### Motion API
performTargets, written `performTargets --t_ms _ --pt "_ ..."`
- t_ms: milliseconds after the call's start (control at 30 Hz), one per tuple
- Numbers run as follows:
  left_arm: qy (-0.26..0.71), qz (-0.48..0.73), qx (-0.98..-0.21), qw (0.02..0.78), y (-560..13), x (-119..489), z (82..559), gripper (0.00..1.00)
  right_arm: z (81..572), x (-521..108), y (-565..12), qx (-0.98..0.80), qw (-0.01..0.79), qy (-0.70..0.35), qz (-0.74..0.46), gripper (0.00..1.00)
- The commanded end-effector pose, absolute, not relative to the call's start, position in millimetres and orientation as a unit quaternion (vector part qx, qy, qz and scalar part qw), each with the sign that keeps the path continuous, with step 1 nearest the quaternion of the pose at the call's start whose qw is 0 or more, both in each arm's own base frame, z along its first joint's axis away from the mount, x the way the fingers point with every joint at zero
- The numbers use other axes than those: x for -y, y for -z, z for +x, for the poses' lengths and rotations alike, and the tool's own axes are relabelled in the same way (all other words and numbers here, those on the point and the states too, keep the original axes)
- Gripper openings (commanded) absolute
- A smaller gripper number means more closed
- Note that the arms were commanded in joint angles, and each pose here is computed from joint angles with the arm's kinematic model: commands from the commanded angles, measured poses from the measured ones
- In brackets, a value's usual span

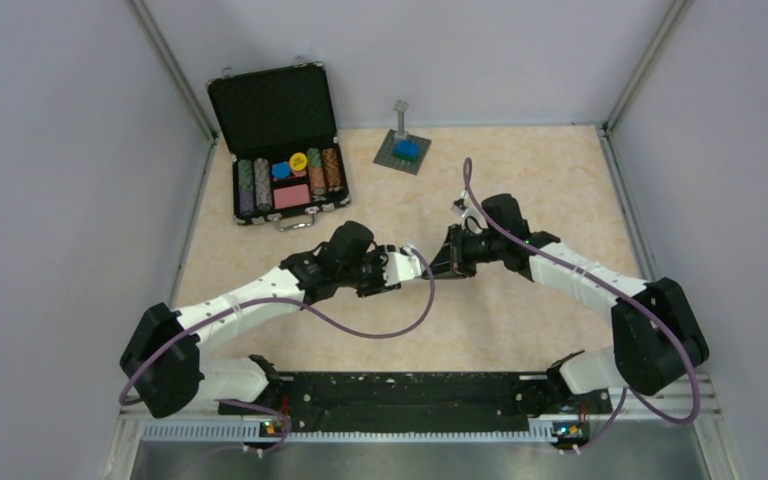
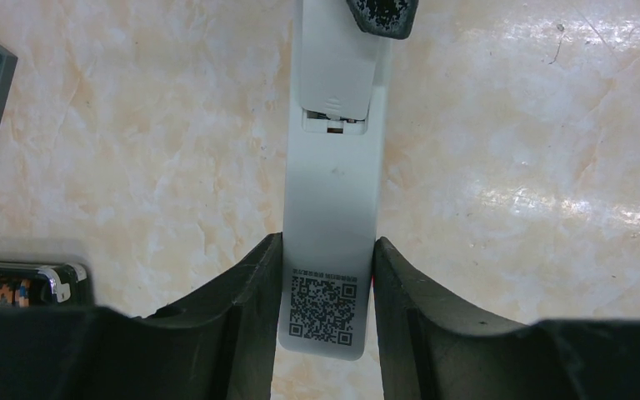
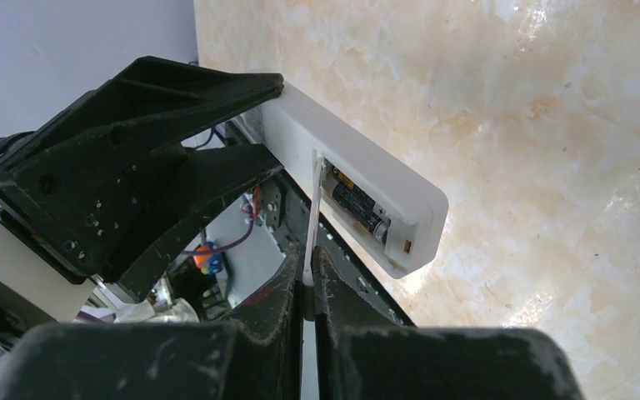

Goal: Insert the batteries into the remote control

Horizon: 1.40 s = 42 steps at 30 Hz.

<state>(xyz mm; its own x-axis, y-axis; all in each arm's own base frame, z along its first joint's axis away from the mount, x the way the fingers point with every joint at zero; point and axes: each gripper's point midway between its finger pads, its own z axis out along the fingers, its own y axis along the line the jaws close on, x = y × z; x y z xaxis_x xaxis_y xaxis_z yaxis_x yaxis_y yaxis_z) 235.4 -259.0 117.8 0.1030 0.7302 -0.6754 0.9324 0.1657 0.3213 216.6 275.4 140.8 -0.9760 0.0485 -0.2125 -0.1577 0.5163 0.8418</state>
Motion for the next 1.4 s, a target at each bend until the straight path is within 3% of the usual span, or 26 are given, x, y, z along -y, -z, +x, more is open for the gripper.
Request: performTargets --t_ms 0,633,1367 --pt "0.143 0.632 -0.624 0.437 -144 274 241 0.0 219 -283 -155 -0.85 0.123 -0.507 -0.069 0.03" --pt "0.158 0.615 -0.657 0.407 -139 277 242 0.0 218 -277 -160 -0.845 0.165 -0.496 -0.113 0.0" --pt "0.156 0.639 -0.613 0.437 -149 277 237 0.0 216 -280 -139 -0.861 0.107 -0.488 -0.096 0.0"
